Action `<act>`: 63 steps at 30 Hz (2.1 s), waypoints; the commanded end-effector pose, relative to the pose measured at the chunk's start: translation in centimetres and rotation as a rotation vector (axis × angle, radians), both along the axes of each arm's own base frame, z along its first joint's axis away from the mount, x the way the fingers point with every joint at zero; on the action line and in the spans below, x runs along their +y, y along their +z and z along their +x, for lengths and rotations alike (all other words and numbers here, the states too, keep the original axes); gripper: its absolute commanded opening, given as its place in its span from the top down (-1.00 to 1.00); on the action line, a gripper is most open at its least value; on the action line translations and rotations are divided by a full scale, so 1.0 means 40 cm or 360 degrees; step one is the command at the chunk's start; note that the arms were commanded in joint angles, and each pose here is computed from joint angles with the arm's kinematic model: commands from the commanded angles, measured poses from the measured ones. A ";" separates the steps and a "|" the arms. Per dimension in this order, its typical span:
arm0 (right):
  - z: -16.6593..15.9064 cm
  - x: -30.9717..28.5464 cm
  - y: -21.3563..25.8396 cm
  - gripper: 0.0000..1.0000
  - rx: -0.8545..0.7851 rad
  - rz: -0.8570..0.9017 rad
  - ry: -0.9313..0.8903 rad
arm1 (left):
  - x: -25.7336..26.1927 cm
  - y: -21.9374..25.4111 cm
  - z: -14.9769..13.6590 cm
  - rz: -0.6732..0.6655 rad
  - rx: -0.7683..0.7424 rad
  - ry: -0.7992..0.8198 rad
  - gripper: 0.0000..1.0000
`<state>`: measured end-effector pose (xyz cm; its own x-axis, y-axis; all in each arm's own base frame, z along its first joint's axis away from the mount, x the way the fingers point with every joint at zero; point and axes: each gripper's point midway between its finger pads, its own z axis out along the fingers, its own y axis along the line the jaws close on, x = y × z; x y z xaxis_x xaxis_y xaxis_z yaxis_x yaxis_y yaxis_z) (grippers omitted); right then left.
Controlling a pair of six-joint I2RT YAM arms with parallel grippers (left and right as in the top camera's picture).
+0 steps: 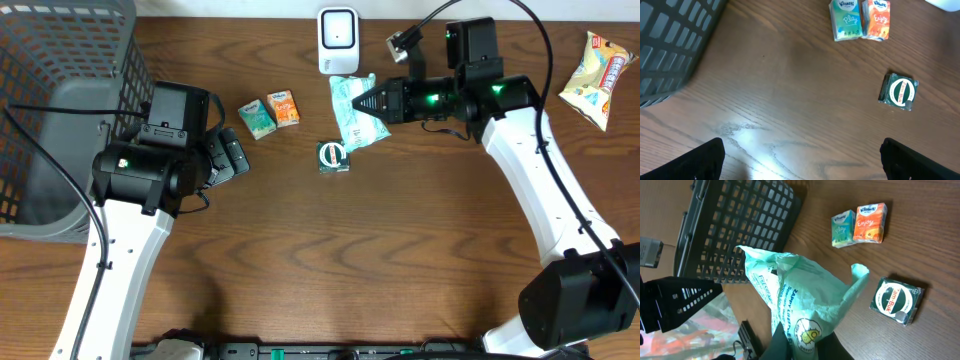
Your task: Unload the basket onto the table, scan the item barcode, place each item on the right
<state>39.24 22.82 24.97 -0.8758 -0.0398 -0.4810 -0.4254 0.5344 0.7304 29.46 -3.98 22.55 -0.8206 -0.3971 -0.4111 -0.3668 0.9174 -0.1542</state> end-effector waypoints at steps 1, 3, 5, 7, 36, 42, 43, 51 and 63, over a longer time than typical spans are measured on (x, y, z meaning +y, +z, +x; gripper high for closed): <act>-0.008 0.008 0.022 0.97 0.0013 0.0040 -0.0012 | 0.007 0.005 -0.001 0.0011 -0.0009 0.0015 -0.95; -0.002 0.009 0.027 0.98 0.0005 0.0052 -0.0024 | 0.007 0.005 -0.001 0.0011 -0.0009 0.0015 -0.95; 0.003 0.011 0.033 0.97 -0.0008 0.0062 -0.0029 | 0.007 0.005 -0.001 0.0012 -0.0008 0.0015 -0.95; 0.006 0.011 0.036 0.98 -0.0014 0.0067 -0.0033 | 0.007 0.005 -0.001 0.0012 -0.0008 0.0015 -0.95; 0.010 0.018 -0.001 0.97 -0.0013 -0.0078 -0.0108 | 0.007 0.005 -0.001 0.0012 -0.0008 0.0015 -0.96; 0.024 0.006 -0.014 0.98 -0.0029 -0.0144 -0.0168 | 0.007 0.005 -0.001 0.0012 -0.0008 0.0015 -0.96; 0.029 0.000 -0.019 0.98 -0.0030 -0.0167 -0.0189 | 0.007 0.005 -0.001 0.0012 -0.0008 0.0015 -0.96; 0.098 -0.227 -0.175 0.97 -0.0098 -0.1121 -0.0811 | 0.007 0.005 -0.001 0.0012 -0.0008 0.0015 -0.95; 0.082 -0.394 -0.354 0.98 -0.0294 -0.2404 -0.1052 | 0.007 0.005 -0.001 0.0012 -0.0008 0.0015 -0.96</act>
